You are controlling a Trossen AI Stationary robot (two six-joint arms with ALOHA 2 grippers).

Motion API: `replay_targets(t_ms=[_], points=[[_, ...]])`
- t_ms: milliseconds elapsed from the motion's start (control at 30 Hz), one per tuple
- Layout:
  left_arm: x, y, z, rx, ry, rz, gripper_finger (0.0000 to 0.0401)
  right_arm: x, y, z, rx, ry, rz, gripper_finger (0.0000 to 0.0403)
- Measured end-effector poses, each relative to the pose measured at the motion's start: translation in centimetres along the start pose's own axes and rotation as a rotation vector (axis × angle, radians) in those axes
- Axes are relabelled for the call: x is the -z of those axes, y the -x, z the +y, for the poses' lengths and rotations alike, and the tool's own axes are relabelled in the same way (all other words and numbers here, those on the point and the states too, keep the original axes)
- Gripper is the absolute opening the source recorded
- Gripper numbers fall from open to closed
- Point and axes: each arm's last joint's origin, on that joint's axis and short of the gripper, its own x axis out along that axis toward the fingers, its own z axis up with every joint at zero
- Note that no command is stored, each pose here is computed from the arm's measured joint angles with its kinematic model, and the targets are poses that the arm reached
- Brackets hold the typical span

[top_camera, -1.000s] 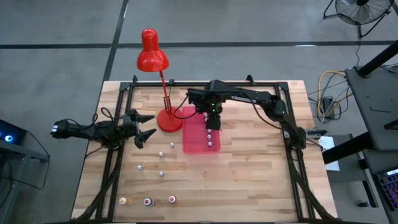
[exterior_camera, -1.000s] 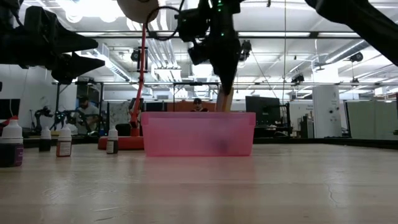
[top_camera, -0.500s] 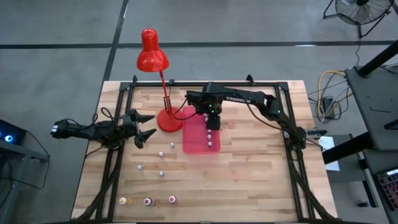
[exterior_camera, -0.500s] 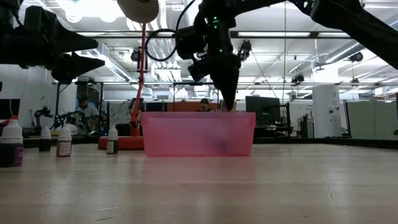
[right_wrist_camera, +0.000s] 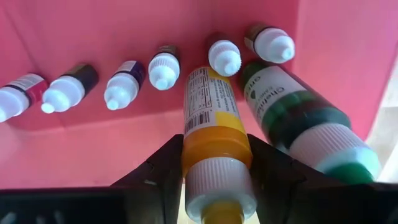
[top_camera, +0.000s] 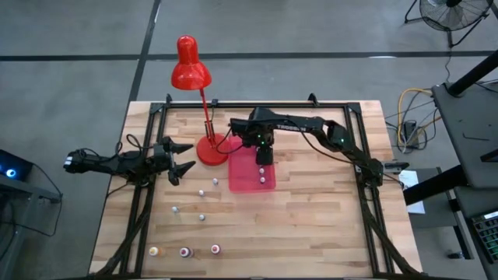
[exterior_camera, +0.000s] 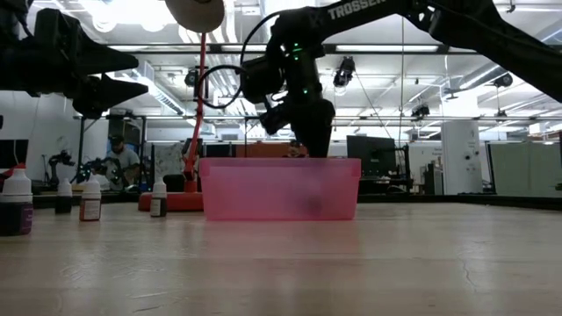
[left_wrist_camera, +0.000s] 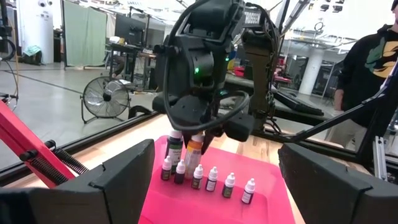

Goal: Pick & Place food coloring
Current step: Put the big yellow food coloring bottle into the bin, then put the small black food coloring bottle into the bin

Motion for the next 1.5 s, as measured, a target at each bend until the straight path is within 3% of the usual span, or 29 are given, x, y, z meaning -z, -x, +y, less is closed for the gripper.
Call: replay_targets(t_ms=[133,500,833,967,1100,1300,1500], points=[[0.0,0.0,0.0,-0.001,0.0,0.0,0.0314,-0.1,-0.3,0.0,0.006,0.001,0.005,0.0135],[0.0,0.0,0.0,-0.001,0.0,0.0,0.0314,-0.1,0.0,0.0,0.035,-0.013,0.003,0.0208],[0.0,0.0,0.0,-0.001,0.0,0.0,0.0314,1.2,4.8,0.9,0.064,-0.067,-0.094,0.0214],[0.0,0.0,0.0,-0.001,0.0,0.0,0.0314,3.2,8.1,2.6,0.067,-0.088,-0.181,0.0214],[0.0,0.0,0.0,-0.001,0.0,0.0,0.0314,4.6,9.4,4.8,0.063,-0.082,-0.273,0.0214],[0.0,0.0,0.0,-0.001,0.0,0.0,0.0314,8.0,9.6,9.2,0.036,-0.021,-0.461,0.0214],[0.0,0.0,0.0,-0.001,0.0,0.0,0.0314,12.4,8.0,13.5,-0.02,0.047,-0.605,0.0214]])
